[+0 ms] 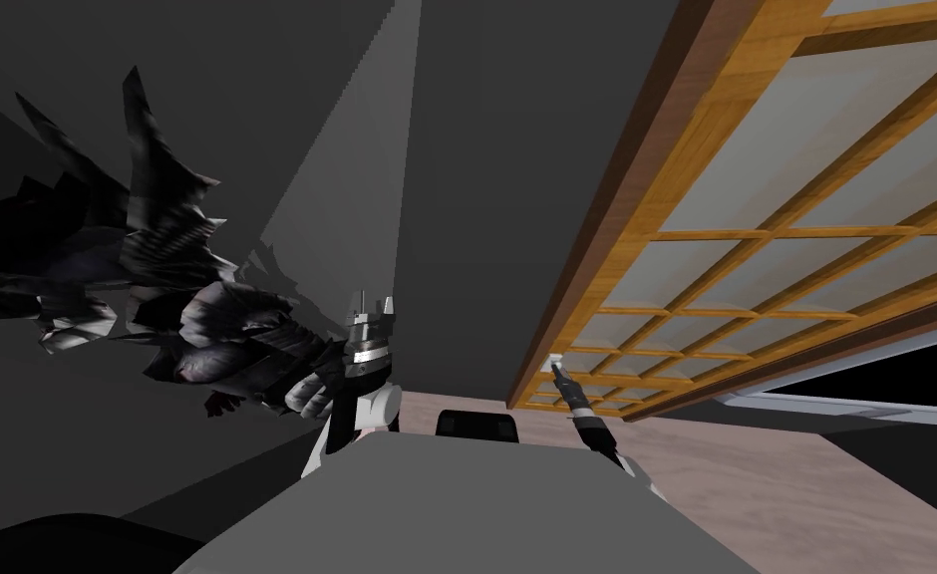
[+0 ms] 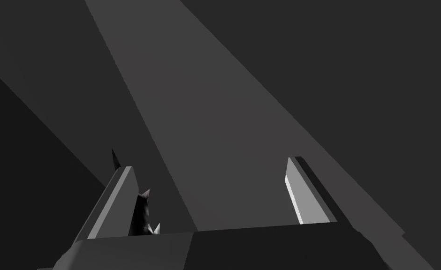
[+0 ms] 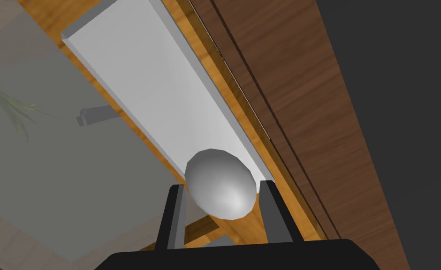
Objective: Pull the door open
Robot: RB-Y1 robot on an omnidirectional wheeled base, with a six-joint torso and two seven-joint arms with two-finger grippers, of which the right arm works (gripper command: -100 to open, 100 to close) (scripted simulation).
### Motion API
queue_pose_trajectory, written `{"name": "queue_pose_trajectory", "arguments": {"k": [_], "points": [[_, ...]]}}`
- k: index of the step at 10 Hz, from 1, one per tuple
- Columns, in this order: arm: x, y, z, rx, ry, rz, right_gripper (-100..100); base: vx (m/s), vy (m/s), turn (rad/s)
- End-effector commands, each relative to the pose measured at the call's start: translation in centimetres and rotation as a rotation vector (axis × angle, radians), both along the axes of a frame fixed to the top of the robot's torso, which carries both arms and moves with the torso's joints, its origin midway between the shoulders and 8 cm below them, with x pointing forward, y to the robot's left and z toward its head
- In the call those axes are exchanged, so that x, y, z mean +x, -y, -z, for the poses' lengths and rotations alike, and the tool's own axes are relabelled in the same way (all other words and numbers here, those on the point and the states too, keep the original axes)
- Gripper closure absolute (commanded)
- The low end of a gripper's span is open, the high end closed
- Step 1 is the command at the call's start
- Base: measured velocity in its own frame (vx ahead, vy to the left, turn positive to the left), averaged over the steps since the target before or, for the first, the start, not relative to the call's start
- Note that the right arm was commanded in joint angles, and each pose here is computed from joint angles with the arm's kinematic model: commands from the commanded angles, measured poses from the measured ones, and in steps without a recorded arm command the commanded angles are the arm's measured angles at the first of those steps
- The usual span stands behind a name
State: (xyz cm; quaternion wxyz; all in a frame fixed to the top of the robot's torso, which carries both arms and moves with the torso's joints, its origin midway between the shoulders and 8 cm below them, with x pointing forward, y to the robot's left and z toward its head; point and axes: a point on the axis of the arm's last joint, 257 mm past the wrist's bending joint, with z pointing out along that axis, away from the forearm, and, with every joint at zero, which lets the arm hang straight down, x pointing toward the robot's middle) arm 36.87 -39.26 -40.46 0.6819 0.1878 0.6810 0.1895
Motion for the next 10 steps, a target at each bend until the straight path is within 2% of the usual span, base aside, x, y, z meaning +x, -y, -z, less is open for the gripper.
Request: {"name": "queue_pose_trajectory", "arguments": {"k": [1, 5, 6, 10], "points": [[-0.1, 0.0, 0.2, 0.031, -0.004, 0.002, 100, -0.023, -0.01, 0.016], [0.2, 0.1, 0.2, 0.151, -0.004, 0.007, 100, -0.034, -0.01, 0.024], [-0.4, 0.2, 0.1, 0.082, 0.0, -0.002, -100, -0.023, 0.011, -0.061], [-1.8, 0.7, -0.1, -0.039, 0.006, -0.015, -100, -0.003, 0.028, -0.047]]}}
